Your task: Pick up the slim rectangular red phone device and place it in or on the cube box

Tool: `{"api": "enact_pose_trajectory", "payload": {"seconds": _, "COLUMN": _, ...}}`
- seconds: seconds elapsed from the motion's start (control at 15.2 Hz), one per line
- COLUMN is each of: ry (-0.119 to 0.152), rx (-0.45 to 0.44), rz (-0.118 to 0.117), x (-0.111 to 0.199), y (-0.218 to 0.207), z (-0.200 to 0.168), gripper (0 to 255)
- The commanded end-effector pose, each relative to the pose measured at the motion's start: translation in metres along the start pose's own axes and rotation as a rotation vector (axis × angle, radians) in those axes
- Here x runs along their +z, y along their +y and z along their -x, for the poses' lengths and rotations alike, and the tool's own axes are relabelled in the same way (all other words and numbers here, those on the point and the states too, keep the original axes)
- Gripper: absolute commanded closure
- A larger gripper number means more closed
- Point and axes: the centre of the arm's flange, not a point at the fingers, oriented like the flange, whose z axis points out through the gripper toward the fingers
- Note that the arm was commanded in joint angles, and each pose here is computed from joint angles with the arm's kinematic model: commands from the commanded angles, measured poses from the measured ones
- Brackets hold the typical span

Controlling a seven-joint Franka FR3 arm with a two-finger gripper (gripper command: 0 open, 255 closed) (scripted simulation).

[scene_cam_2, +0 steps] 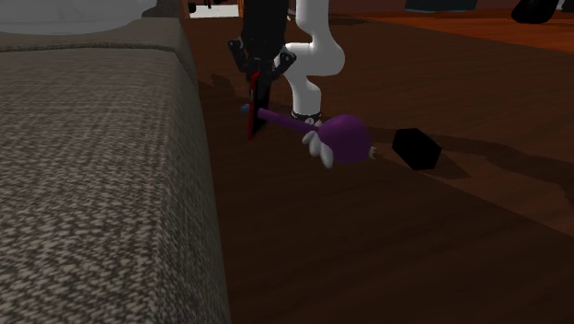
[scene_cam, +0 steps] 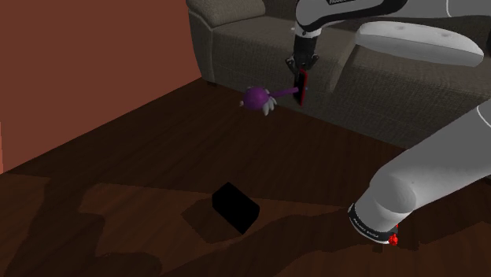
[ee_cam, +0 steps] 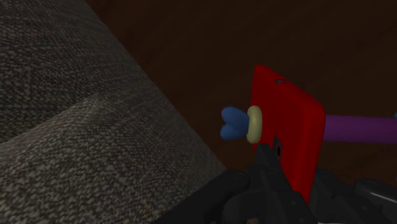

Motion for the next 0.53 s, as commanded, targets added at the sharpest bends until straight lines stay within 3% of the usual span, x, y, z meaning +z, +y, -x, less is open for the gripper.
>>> {"api": "enact_pose_trajectory", "payload": {"seconds": 0.0, "ry": 0.001, "rx": 0.001, "rz": 0.000, "x": -0.006, "y": -0.018, "z": 0.018, "gripper": 255}}
{"api": "enact_pose_trajectory", "payload": {"seconds": 0.46, "ry": 0.001, "rx": 0.001, "rz": 0.000, "x": -0.029, "y": -0.083, "z": 0.080, "gripper": 255}}
